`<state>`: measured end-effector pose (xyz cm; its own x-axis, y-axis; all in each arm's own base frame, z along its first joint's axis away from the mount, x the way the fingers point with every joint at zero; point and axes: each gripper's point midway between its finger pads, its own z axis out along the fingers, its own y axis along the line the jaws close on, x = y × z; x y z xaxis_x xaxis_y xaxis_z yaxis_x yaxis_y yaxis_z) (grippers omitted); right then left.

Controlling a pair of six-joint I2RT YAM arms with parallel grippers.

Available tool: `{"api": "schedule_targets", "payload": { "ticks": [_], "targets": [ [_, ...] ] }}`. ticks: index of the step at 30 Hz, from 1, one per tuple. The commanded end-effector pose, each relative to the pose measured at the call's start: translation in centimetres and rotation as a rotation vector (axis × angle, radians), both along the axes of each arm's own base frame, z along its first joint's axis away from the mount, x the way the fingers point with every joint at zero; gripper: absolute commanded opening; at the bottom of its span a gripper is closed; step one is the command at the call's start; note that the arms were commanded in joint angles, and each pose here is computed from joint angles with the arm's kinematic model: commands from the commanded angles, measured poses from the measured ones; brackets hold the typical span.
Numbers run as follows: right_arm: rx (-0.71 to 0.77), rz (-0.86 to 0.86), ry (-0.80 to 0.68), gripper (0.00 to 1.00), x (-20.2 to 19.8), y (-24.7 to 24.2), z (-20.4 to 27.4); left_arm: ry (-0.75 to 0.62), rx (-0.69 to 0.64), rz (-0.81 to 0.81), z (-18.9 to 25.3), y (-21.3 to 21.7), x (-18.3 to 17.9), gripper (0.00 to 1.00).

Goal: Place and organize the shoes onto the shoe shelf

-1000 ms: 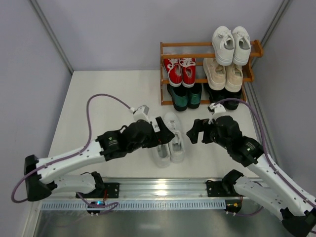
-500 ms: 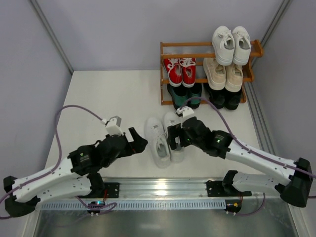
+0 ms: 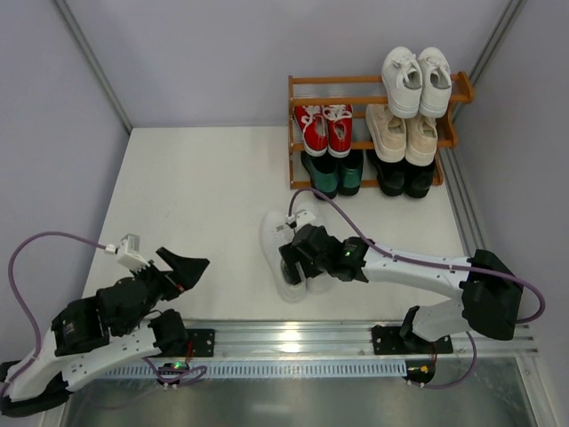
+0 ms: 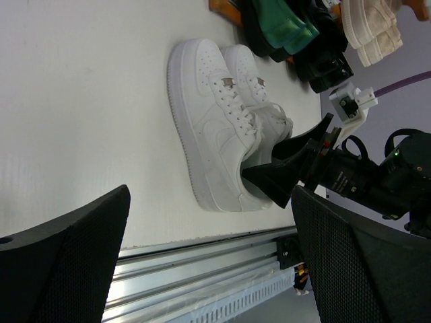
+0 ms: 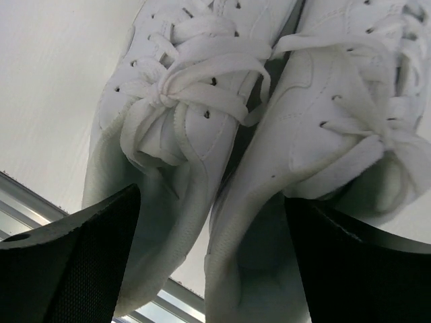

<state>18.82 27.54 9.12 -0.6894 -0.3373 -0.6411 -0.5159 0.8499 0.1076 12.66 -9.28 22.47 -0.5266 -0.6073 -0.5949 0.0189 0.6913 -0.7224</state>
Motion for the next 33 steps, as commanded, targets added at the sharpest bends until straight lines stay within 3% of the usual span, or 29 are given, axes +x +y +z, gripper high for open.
{"api": "schedule_targets", "payload": {
  "ticks": [1, 6, 9, 10, 11, 16, 21, 28, 33],
  "targets": [
    [0.058, -0.004, 0.020, 0.87, -0.2, 2.0, -0.4, 0.013, 0.030, 0.072, -1.3, 2.2, 0.0, 1.00],
    [0.035, -0.039, 0.087, 0.69, -0.7, 2.3, -3.3, 0.011, 0.028, 0.075, -1.4, 2.8, -0.2, 1.00],
    [0.003, -0.033, 0.114, 0.38, -0.8, 2.6, -4.8, 0.010, 0.030, 0.079, -1.5, 3.1, -0.3, 1.00],
    [-0.019, -0.037, 0.122, 0.09, -0.8, 2.5, -5.1, 0.012, 0.035, 0.081, -1.6, 3.2, -0.3, 1.00],
    [-0.031, -0.043, 0.116, 0.04, -0.6, 2.3, -5.1, 0.013, 0.033, 0.082, -1.6, 3.3, -0.4, 1.00],
    [-0.054, -0.055, 0.068, 0.04, -0.2, 1.1, -3.0, 0.001, 0.006, 0.094, -1.4, 4.1, -0.5, 1.00],
    [0.006, -0.017, -0.011, 0.04, 0.0, 0.7, 2.2, -0.014, -0.003, 0.092, -0.9, 4.4, -0.6, 1.00],
    [0.220, 0.043, -0.352, 0.04, 2.0, -0.2, 20.6, -0.040, 0.011, 0.093, 0.3, 4.7, -0.5, 1.00],
    [0.226, -0.068, -0.627, 0.04, 5.0, -3.7, 31.3, -0.050, 0.018, 0.084, 0.6, 4.5, -0.4, 1.00]
  ]
}}
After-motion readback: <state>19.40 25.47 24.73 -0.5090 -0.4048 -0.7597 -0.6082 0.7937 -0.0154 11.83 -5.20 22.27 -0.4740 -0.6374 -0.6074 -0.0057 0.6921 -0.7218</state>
